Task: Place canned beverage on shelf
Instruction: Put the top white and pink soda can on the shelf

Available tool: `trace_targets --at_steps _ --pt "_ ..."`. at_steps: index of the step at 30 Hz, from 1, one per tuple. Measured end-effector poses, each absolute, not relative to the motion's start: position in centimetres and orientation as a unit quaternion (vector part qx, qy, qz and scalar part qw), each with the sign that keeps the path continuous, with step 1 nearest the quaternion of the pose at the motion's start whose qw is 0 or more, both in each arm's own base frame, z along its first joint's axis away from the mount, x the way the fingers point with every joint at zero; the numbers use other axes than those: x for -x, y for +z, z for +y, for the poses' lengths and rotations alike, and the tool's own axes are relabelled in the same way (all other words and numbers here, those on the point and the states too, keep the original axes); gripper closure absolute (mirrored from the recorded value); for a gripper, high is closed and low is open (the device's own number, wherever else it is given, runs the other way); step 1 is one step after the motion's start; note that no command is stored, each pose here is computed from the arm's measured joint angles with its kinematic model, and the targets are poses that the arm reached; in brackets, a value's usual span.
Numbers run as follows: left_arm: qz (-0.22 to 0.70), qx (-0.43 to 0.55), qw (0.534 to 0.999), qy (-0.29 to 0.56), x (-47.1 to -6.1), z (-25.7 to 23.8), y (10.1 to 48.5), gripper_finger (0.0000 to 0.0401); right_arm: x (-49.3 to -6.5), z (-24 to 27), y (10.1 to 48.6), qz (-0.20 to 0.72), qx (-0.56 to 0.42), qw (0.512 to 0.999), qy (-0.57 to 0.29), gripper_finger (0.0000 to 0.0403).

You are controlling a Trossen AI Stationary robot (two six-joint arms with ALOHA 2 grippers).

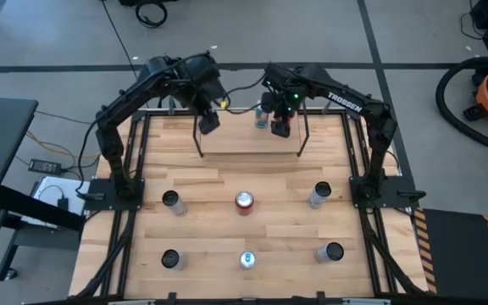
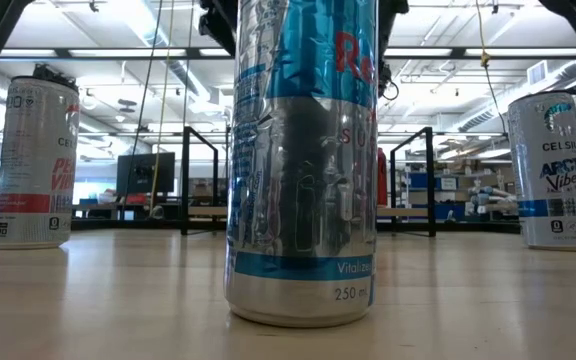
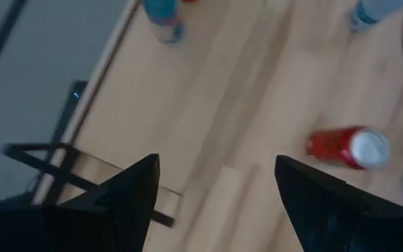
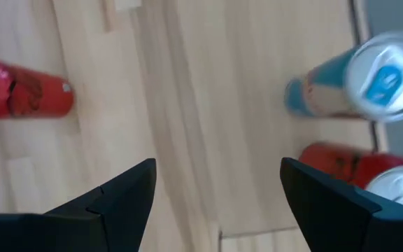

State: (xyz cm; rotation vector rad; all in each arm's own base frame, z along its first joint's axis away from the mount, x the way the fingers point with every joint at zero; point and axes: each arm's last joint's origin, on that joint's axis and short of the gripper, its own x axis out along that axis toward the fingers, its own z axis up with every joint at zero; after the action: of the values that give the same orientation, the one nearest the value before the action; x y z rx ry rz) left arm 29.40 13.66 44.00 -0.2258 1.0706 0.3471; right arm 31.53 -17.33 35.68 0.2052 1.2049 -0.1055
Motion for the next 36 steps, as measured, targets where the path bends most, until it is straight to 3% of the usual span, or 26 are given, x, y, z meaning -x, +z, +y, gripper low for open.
trace_targets --at_steps 6,18,25,30,36 --pt "0.481 0.138 0.852 0.152 -28.9 10.2 45.3 0.0115 -31.6 -15.5 35.5 0.598 -0.101 0.795 -0.025 0.009" --pt "0.453 0.097 0.878 0.117 -25.8 6.2 47.7 0.0115 -33.5 -11.3 35.5 0.597 -0.103 0.795 -0.007 0.009" --pt "0.508 0.129 0.835 0.167 -20.6 5.1 43.8 0.0115 -32.7 -8.2 36.3 0.58 -0.073 0.81 0.035 0.009" --pt "0.452 0.188 0.85 0.196 -17.8 4.3 41.6 0.0115 -30.3 -6.9 37.0 0.521 -0.05 0.851 0.037 0.009" --pt "0.439 0.241 0.835 0.228 -15.7 3.8 39.0 0.0115 -26.3 -5.6 36.4 0.44 -0.045 0.897 0.015 0.009"
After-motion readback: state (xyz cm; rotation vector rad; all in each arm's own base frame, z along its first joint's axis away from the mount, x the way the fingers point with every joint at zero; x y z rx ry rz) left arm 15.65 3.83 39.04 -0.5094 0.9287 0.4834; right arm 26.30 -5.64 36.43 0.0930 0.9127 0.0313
